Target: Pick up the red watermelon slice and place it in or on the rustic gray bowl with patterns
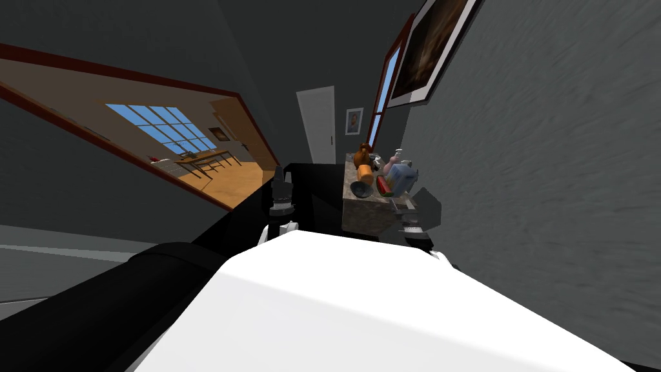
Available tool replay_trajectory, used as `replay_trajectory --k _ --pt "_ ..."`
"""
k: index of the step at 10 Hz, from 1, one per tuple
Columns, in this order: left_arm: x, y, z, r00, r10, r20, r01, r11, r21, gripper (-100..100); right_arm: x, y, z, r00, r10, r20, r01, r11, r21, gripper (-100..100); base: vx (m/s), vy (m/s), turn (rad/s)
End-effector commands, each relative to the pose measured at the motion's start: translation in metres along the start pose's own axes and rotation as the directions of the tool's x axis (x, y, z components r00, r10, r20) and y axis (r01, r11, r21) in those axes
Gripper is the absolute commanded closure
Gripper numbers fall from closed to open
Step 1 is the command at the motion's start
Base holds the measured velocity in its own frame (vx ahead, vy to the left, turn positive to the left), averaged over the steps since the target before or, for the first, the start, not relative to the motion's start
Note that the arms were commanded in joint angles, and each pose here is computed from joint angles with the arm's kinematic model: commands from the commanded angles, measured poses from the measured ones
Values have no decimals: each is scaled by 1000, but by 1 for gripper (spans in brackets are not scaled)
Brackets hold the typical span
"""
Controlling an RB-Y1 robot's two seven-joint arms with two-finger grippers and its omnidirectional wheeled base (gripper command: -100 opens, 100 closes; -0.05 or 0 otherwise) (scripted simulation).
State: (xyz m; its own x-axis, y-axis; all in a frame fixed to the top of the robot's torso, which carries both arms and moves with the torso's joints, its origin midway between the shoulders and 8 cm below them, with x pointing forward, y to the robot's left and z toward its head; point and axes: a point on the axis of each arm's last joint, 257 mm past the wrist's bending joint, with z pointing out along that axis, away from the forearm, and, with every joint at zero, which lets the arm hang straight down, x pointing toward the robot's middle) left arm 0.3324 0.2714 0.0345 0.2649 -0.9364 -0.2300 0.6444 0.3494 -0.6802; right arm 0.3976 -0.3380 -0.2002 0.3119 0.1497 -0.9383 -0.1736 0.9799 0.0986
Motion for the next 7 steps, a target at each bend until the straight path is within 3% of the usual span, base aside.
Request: replay_trajectory --k 1,7 --pt "0 0 0 1000 0 0 0 1000 0 0 7 -4 -4 999 -32 -12 32 999 6 -100 3 6 1" --pt "0 0 0 1000 0 0 0 1000 0 0 40 -32 -20 971 -216 -99 220 975 30 -100 19 6 3"
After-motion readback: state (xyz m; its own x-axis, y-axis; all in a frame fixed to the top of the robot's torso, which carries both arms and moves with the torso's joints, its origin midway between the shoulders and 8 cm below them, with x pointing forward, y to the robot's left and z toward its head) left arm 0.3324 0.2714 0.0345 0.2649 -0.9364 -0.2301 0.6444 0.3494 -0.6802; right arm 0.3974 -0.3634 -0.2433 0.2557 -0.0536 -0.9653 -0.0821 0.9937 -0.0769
